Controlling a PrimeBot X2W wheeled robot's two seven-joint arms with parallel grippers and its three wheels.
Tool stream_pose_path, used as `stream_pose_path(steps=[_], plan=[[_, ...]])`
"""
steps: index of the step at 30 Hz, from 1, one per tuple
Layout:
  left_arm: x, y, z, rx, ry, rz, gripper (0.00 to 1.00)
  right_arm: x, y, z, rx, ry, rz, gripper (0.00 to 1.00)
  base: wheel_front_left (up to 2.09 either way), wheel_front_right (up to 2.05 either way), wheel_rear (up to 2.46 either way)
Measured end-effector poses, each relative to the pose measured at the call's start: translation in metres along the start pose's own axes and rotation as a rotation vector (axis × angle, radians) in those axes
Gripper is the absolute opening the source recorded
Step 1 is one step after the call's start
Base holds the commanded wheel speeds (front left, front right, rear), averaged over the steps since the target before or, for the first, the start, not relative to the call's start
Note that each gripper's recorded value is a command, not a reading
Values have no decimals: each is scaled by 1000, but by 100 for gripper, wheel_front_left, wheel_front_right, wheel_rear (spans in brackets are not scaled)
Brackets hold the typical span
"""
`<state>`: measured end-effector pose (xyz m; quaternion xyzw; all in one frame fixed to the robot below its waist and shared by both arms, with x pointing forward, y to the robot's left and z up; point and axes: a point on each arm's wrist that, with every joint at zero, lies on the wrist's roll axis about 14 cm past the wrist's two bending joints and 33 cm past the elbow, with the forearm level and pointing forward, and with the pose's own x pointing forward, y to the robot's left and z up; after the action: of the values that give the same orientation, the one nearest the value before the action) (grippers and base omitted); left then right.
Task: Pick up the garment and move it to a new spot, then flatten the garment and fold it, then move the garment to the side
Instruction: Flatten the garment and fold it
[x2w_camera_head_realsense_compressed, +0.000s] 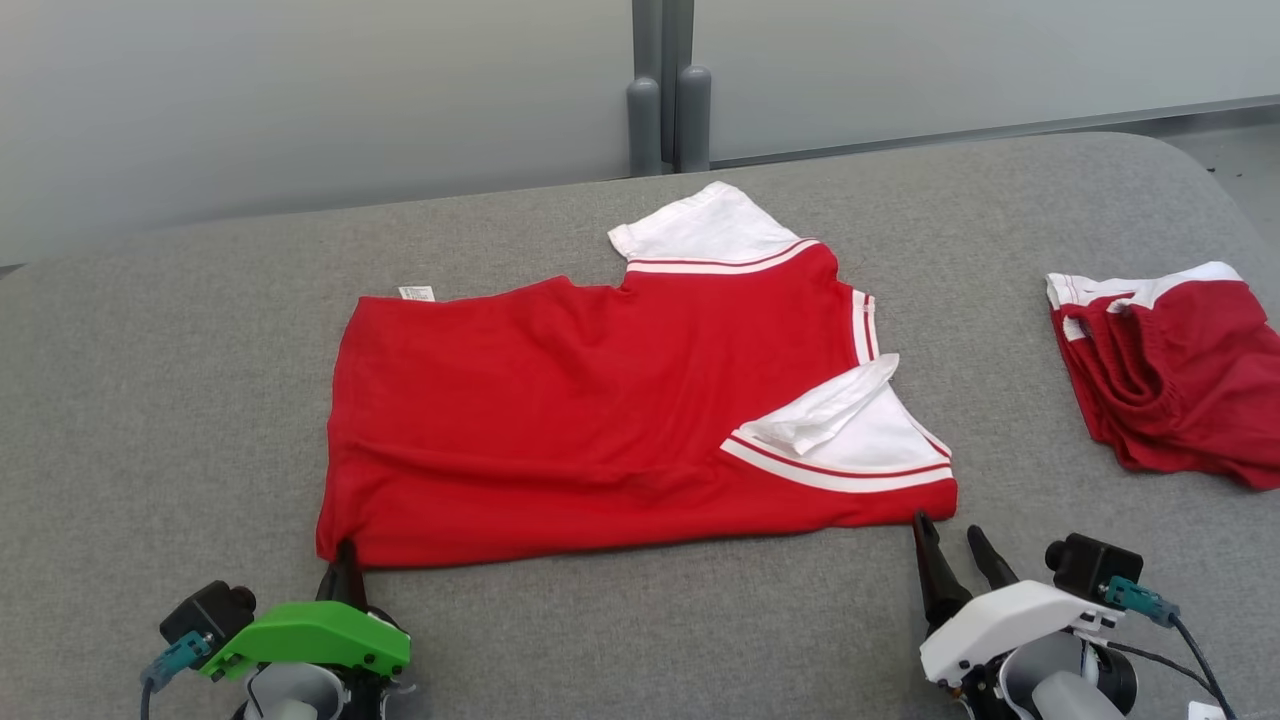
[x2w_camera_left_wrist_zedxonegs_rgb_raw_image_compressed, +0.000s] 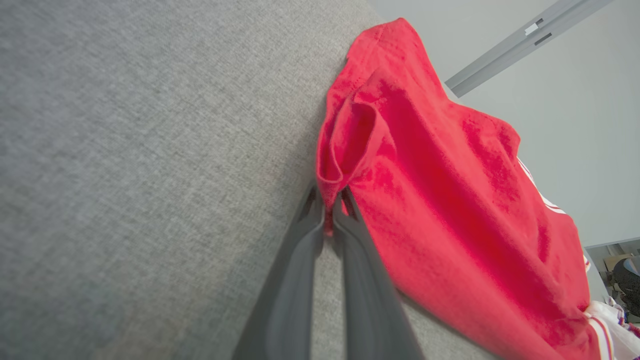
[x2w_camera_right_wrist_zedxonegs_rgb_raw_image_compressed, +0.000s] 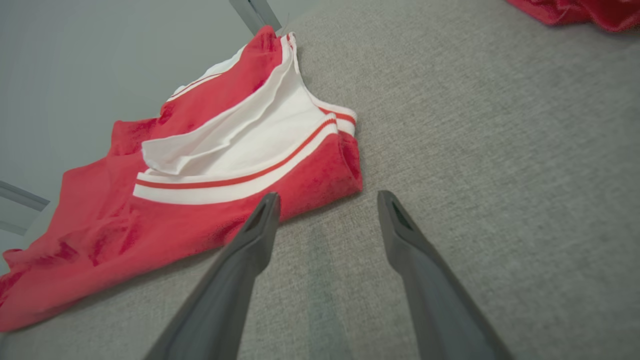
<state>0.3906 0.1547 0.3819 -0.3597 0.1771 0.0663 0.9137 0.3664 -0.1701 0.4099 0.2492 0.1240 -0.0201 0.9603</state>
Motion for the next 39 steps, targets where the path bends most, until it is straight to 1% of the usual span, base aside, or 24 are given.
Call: stream_pose_path(steps=[10, 11, 12, 13, 15, 16, 21, 26, 28, 30, 33, 35, 37, 39], plan=[[2, -1, 6, -29, -19, -4, 0, 24, 7, -9, 121, 66, -22, 100, 0, 0, 0], [2, -2, 6, -36, -20, -4, 0, 26, 8, -9, 127, 71, -21, 85, 0, 0, 0], [3, -2, 6, -39, -19, -5, 0, 28, 10, -9, 140, 72, -20, 49, 0, 0, 0], [3, -3, 6, -41, -19, -6, 0, 30, 11, -8, 150, 71, -18, 31, 0, 0, 0], [4, -5, 6, -45, -19, -11, 0, 33, 14, -7, 151, 72, -13, 6, 0, 0, 0], [5, -6, 6, -49, -20, -12, 0, 34, 16, -6, 150, 70, -10, 0, 0, 0, 0], [8, -15, 15, -66, -48, -39, 0, 42, 22, 8, 154, 30, 8, 0, 0, 0, 0], [7, -31, 25, -72, -85, -96, 0, 44, 28, 28, 152, -32, 35, 0, 0, 0, 0], [2, -29, 23, -70, -85, -101, 0, 43, 28, 35, 154, -57, 40, 0, 0, 0, 0], [-7, -22, 21, -65, -86, -100, 0, 37, 19, 38, 142, -73, 32, 0, 0, 0, 0], [-17, -23, 11, -60, -65, -119, 0, 30, 12, 37, 128, -75, 24, 0, 0, 0, 0], [-26, -22, 3, -76, -46, -124, 0, 24, 5, 33, 115, -63, 15, 0, 0, 0, 0], [-34, -21, -6, -97, -18, -128, 0, 18, 1, 28, 122, -50, 4, 0, 0, 0, 0], [-43, -19, -17, -90, 18, -134, 0, 11, -4, 24, 124, -39, -5, 0, 0, 0, 0]])
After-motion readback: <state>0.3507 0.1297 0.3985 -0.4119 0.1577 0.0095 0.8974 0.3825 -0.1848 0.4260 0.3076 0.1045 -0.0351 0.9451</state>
